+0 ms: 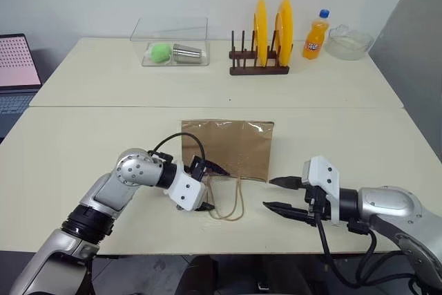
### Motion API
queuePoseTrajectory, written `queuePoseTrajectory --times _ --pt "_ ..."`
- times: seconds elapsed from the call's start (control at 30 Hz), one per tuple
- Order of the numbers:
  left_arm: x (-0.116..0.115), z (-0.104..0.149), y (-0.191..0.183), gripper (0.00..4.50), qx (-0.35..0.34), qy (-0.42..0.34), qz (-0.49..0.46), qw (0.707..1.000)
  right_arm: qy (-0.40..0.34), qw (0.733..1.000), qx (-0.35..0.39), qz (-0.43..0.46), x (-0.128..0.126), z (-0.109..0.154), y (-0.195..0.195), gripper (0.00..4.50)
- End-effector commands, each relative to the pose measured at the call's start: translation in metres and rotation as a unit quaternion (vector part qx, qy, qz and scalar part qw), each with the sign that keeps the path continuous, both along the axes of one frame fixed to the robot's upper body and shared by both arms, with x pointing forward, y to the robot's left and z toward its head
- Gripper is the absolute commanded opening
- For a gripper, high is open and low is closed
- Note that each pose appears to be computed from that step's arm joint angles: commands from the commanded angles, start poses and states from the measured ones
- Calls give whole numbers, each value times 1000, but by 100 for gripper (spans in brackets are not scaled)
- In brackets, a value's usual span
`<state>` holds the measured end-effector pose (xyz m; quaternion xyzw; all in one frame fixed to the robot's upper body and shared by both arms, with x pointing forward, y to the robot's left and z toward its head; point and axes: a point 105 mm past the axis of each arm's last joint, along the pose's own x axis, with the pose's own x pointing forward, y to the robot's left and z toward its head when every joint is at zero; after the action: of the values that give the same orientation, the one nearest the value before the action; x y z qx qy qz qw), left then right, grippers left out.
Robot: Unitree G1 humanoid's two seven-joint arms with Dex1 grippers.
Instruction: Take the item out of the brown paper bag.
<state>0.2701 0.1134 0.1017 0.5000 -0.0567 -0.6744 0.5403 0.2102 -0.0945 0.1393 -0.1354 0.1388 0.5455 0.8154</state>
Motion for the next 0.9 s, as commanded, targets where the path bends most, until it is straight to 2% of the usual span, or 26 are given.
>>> queuePoseTrajectory --times 0.03,0.07,0.17,0.57,0.6,0.7,0.9 --pt "0 -2 0 450 14 -6 -10 1000 -24 1000 5 5 -4 12 1 263" --pt "0 -3 0 450 17 -5 -11 1000 -25 1000 5 5 -4 12 1 263" --pt "-2 -6 0 387 24 3 -17 1000 -25 1000 7 5 -4 14 1 268" --pt "-5 -11 -4 23 38 0 -46 998 -32 999 2 12 -8 14 1 268" --pt "-6 -10 -5 4 38 -2 -50 998 -31 999 -1 15 -9 14 1 268" --pt "-6 -2 -7 4 24 -2 -49 999 -35 999 -12 24 -11 12 0 268" --pt "16 41 -18 4 -96 39 41 994 -54 993 -59 81 -21 6 -1 268"
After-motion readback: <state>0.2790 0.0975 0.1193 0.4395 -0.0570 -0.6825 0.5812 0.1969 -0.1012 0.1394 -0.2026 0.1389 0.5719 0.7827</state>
